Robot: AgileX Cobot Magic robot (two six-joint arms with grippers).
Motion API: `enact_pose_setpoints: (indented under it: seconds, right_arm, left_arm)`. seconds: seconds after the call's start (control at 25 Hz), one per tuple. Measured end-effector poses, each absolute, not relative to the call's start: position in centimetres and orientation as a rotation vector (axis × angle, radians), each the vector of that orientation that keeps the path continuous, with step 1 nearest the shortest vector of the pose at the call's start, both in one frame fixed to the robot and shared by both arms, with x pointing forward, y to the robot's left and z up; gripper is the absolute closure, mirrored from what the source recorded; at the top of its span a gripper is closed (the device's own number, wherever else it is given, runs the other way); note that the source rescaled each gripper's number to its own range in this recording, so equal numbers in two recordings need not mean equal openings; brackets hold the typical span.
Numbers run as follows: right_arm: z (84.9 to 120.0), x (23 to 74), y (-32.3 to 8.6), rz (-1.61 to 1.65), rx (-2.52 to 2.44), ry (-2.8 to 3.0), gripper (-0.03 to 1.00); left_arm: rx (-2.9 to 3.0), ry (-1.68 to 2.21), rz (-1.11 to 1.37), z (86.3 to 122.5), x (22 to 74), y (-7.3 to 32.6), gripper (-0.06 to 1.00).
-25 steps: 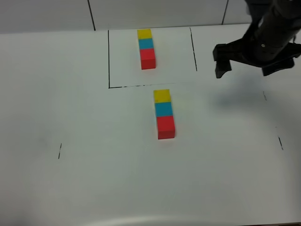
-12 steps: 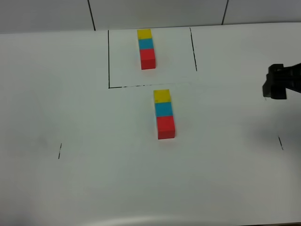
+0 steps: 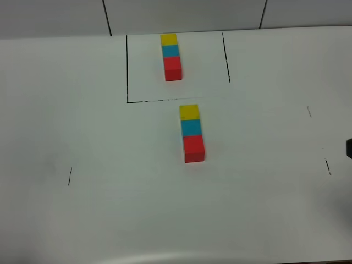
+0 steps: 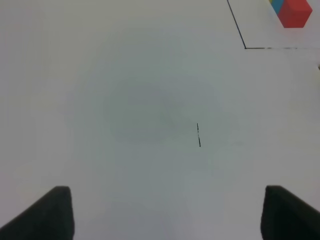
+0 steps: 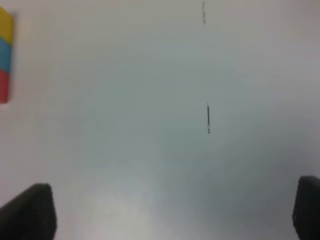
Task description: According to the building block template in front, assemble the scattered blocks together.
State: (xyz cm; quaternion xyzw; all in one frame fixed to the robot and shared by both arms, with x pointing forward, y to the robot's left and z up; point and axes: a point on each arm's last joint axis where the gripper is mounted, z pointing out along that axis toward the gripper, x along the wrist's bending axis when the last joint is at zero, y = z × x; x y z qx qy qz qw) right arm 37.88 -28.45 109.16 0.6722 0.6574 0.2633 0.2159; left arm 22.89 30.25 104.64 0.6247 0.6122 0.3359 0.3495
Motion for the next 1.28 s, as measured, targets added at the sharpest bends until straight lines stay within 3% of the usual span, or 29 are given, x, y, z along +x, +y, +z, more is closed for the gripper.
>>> enact_pose_setpoints:
  seconds: [0.48,1.28]
  right_arm:
    - [109.9,29.3,-29.6,0.85,1.776,1.695,0.0]
    - [105.0,23.6,-30.5,0.98,1.639,1.555,0.03]
  left_arm:
    - [1.619,1.586,0.87,104.6,22.9,30.3,0.32]
    - [1.619,1.586,0.87,104.6,22.9,30.3,0.32]
